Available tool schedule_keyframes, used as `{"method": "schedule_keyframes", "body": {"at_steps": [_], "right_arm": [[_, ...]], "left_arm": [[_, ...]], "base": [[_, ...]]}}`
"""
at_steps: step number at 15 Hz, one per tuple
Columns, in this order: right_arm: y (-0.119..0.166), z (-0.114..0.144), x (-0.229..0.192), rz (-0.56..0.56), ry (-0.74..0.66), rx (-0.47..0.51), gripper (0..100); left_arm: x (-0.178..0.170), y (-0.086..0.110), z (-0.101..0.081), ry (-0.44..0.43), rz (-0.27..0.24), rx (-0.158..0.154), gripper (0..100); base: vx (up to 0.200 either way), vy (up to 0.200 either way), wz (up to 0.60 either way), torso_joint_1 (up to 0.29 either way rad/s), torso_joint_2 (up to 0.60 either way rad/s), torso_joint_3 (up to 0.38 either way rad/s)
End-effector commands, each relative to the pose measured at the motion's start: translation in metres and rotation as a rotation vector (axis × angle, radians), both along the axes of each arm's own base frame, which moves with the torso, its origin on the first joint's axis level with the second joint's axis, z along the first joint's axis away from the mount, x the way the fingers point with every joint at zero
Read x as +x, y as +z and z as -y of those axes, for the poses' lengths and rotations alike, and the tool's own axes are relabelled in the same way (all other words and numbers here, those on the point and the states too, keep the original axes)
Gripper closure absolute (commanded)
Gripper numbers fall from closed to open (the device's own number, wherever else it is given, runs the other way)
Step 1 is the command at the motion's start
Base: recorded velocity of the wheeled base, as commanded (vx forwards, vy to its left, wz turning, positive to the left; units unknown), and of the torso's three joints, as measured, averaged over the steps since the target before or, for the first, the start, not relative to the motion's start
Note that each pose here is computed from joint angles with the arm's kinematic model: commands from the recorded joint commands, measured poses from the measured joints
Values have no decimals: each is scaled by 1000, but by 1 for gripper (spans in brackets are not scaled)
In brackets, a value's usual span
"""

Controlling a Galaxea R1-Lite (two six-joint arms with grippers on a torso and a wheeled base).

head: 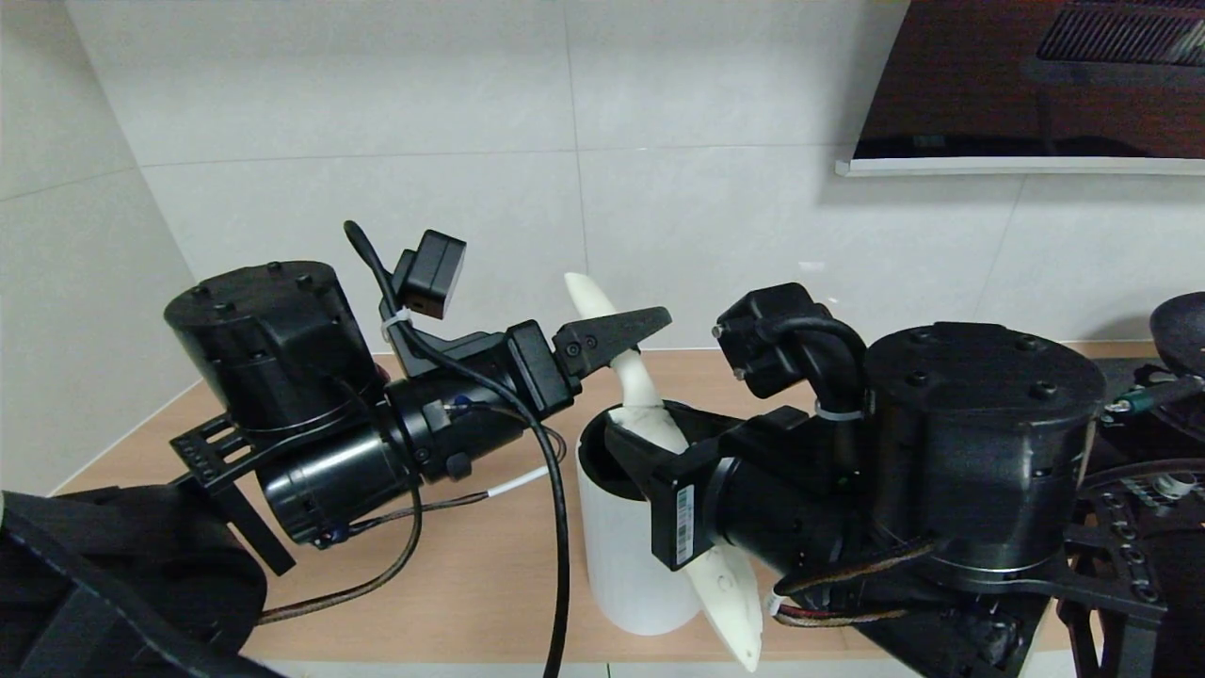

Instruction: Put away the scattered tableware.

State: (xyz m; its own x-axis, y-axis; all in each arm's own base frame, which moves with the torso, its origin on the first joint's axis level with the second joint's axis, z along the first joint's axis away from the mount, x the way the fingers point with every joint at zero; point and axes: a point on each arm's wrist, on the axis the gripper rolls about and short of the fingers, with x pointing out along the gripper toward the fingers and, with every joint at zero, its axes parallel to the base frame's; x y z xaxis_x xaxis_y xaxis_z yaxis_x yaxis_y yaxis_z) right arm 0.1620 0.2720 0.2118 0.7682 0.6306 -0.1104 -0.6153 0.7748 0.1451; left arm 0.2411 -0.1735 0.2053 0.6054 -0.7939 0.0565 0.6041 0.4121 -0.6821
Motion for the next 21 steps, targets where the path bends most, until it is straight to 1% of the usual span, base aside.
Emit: {"method": "schedule_keyframes", "body": {"at_steps": [1,4,5,12,17,18,21], "right_arm": [[-1,0,-1,-1,2,-4,100],[-2,-2,-2,-4,10,-6,100],[-2,-2,-2,-4,10,-6,100],[-1,-1,-3,-3,9,0,100],[-1,-1,-2,0,5,5,100],[0,0,-1,1,3,9,0],[1,0,-1,8,1,30,0]], "left_arm": [[1,-2,0,1,-5,3,0],[0,-3,1,-3,-9,5,0],[0,-3,1,-3,-10,6,100],[1,-5,2,-3,-14,9,100],[-1,-2,0,-5,-9,2,100],[-1,-2,1,-3,-9,2,100],[-2,2,0,-2,0,-6,100]], "base": [[0,0,0,0,0,0],[0,0,0,0,0,0],[0,0,0,0,0,0],[0,0,0,0,0,0],[0,0,0,0,0,0],[0,0,0,0,0,0],[0,0,0,0,0,0]]}}
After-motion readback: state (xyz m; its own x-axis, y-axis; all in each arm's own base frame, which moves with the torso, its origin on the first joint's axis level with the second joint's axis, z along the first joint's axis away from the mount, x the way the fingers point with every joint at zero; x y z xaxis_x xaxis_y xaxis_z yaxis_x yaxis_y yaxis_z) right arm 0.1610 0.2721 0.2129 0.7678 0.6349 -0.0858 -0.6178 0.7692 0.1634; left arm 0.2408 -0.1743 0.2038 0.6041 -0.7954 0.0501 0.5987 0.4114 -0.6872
